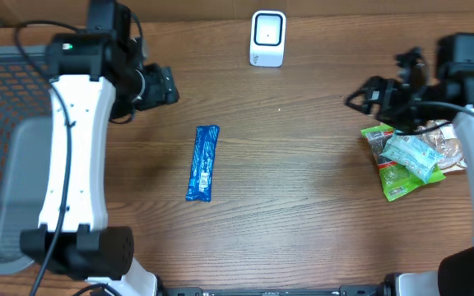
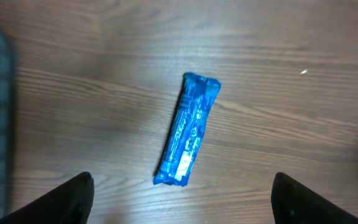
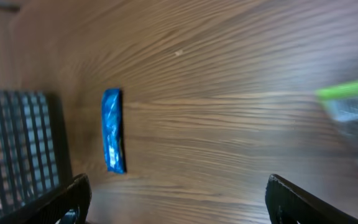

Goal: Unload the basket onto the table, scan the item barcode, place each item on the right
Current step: 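Reach the right gripper to the blue wrapper and grasp it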

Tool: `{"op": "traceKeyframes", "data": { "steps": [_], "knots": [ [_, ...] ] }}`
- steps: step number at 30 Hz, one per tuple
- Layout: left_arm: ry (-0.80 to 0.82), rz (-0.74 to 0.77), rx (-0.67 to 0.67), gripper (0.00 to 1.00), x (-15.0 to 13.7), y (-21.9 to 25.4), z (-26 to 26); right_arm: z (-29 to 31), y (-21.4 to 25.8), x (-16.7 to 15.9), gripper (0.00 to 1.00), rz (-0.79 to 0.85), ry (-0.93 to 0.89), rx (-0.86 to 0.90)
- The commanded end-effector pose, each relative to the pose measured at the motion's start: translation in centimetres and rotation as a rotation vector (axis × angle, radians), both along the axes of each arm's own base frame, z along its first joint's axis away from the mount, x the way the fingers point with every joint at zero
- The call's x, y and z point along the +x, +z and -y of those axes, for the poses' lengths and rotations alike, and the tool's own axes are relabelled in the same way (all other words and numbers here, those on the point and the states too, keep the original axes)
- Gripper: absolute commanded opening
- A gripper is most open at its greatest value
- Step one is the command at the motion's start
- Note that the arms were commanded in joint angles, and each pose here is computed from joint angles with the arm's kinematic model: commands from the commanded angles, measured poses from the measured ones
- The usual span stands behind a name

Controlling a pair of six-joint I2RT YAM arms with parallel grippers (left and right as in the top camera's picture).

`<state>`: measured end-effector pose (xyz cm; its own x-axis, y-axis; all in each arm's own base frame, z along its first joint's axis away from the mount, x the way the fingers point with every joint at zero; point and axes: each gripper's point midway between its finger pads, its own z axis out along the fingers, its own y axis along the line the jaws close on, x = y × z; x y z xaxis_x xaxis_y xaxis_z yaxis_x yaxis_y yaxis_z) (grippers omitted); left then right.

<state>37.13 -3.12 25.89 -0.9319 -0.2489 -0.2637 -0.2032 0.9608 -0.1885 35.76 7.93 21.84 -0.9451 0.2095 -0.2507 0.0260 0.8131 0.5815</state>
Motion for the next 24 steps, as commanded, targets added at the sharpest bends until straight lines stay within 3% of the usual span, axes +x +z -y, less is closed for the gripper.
{"op": "traceKeyframes", "data": {
  "steps": [1, 11, 13, 15, 24],
  "knots": [
    [0.024, 0.156, 0.038, 0.83, -1.4, 5.9, -1.1, -5.1, 0.7, -0.2, 0.89, 0.019, 0.058, 0.024],
    [0.032, 0.154, 0.059, 0.84, -2.4, 6.4, -1.4, -17.9, -3.7, -1.1, 0.87, -0.008, 0.253, 0.071],
    [0.031, 0.15, 0.059, 0.85, -2.5, 6.4, -1.4, -19.9, -5.4, -1.2, 0.8, -0.033, 0.282, 0.075],
    [0.039, 0.144, 0.056, 0.85, -2.6, 6.3, -1.4, -21.5, -6.7, -1.3, 0.74, -0.034, 0.316, 0.074],
    [0.062, 0.139, 0.046, 0.86, -2.6, 6.3, -1.4, -25.4, -11.0, -1.0, 0.7, -0.06, 0.323, 0.066]
  ]
}}
